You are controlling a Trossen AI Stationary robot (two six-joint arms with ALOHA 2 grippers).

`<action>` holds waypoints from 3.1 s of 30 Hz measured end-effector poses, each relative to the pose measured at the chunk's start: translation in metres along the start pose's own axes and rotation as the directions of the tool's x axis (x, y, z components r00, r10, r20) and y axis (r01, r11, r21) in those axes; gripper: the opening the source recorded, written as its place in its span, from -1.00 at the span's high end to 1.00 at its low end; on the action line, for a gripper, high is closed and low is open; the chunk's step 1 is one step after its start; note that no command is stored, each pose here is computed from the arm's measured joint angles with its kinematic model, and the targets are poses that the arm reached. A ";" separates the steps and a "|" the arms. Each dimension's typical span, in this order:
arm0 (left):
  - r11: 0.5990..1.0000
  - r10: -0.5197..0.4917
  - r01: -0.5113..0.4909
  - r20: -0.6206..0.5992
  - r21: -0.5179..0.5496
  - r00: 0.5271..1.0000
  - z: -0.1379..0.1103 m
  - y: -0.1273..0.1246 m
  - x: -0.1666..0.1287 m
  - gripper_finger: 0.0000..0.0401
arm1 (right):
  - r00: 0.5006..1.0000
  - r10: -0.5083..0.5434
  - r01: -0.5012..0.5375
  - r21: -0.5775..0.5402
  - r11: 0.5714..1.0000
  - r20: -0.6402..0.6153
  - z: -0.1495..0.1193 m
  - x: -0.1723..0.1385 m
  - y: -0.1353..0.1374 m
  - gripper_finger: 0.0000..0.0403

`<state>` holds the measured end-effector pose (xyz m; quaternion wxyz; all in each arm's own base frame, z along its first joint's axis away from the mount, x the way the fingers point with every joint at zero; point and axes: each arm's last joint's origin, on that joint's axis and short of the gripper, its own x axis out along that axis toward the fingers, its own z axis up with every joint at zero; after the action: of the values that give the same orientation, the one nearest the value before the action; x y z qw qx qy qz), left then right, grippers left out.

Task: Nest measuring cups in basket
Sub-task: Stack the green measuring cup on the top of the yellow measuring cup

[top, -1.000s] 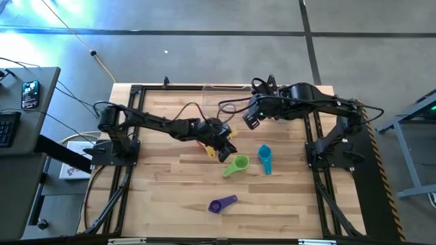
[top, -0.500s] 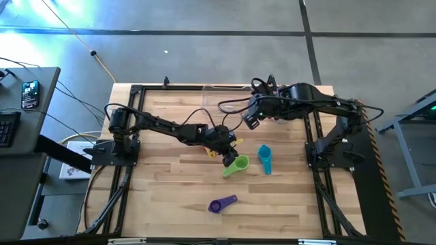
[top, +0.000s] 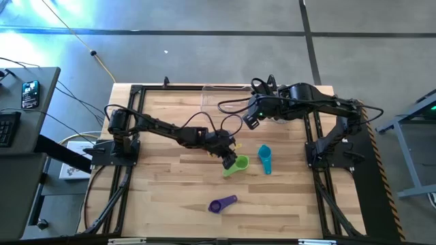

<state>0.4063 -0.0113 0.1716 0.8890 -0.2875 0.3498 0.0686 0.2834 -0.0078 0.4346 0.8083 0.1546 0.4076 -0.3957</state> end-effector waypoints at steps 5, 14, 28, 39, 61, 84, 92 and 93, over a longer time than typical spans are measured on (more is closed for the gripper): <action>1.000 -0.001 0.001 -0.005 0.010 1.000 0.012 -0.009 -0.004 0.64 | 1.000 0.000 0.000 0.000 1.000 0.000 0.000 0.000 0.000 0.63; 0.984 0.136 -0.135 -0.001 0.117 0.991 0.034 -0.018 -0.017 0.64 | 1.000 0.000 0.000 -0.002 1.000 0.000 0.000 0.000 0.000 0.63; 0.989 0.143 -0.136 -0.123 0.066 0.982 0.012 -0.007 0.016 0.64 | 1.000 0.000 0.000 -0.002 1.000 -0.001 0.000 0.000 0.000 0.63; 0.990 0.132 -0.124 -0.125 0.072 0.983 0.008 -0.008 0.022 0.64 | 1.000 0.000 0.000 -0.002 1.000 -0.001 0.000 0.000 0.001 0.63; 0.991 0.120 -0.111 -0.155 0.070 0.981 -0.001 -0.003 0.038 0.64 | 1.000 0.002 -0.002 -0.002 1.000 -0.003 0.000 0.000 0.001 0.63; 0.988 0.132 -0.115 -0.168 0.106 0.977 -0.005 0.002 0.046 0.96 | 1.000 -0.001 0.001 -0.002 1.000 0.000 0.000 0.000 0.000 0.63; 0.994 0.094 -0.080 -0.207 0.075 0.974 -0.002 -0.002 0.044 0.97 | 1.000 -0.004 0.004 -0.018 1.000 0.002 0.000 0.000 0.000 0.63; 0.994 0.094 -0.081 -0.207 0.073 0.974 0.001 -0.004 0.043 0.97 | 1.000 -0.004 0.004 -0.021 1.000 0.002 0.000 0.000 0.000 0.63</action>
<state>0.4396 -0.0173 0.1453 0.8519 -0.2487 0.4562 0.0656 0.2838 -0.0076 0.4342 0.8095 0.1450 0.4112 -0.3931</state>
